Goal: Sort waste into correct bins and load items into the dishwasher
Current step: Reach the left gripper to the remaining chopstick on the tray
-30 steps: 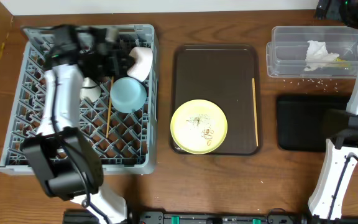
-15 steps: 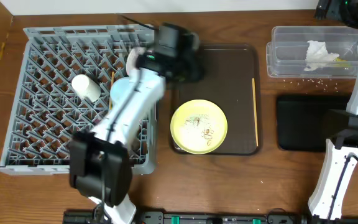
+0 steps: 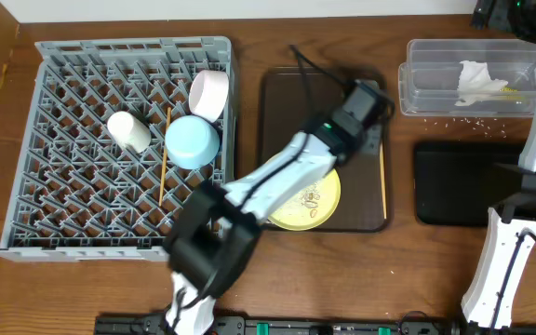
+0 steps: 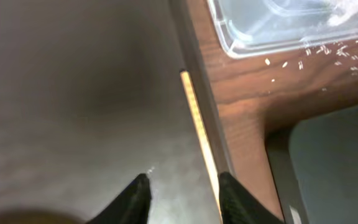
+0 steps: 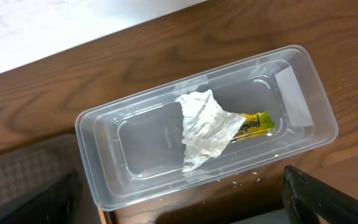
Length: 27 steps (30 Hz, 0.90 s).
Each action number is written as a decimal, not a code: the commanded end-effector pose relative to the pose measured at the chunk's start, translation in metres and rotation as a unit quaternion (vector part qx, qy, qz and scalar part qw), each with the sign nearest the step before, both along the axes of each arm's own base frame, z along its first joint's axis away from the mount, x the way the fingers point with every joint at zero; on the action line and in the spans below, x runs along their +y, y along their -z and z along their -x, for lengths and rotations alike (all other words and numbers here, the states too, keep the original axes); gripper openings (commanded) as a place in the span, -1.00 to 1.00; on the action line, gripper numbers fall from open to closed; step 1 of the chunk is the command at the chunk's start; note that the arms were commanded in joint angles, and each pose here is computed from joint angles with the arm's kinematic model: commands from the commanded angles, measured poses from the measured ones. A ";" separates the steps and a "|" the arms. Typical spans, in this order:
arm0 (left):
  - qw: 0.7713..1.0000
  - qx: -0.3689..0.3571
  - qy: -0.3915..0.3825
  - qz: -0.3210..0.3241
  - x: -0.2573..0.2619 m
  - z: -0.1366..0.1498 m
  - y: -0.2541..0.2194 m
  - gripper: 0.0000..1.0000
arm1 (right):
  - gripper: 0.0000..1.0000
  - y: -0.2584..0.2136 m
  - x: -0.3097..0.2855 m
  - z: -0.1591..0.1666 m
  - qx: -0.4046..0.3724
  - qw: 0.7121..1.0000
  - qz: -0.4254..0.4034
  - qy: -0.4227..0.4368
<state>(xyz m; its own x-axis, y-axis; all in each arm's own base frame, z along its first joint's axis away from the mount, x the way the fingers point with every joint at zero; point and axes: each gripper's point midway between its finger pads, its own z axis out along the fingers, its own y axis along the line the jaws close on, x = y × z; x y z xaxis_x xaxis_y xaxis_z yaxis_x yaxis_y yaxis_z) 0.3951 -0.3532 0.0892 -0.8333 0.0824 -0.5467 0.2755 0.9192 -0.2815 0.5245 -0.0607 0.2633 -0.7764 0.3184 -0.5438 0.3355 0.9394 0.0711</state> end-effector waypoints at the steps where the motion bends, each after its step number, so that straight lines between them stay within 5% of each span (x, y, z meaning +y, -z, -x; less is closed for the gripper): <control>1: 1.000 -0.002 -0.003 -0.012 -0.012 -0.002 0.032 -0.20 | 0.99 -0.014 -0.001 0.004 -0.015 1.000 0.005 0.000; 13: 0.999 -0.013 0.034 -0.037 -0.025 -0.009 0.092 -0.21 | 0.98 -0.014 -0.001 0.004 -0.015 1.000 0.006 0.000; 27: 0.995 -0.055 -0.013 -0.082 -0.007 -0.028 0.102 -0.33 | 0.98 -0.014 -0.001 0.004 -0.015 1.000 0.006 0.000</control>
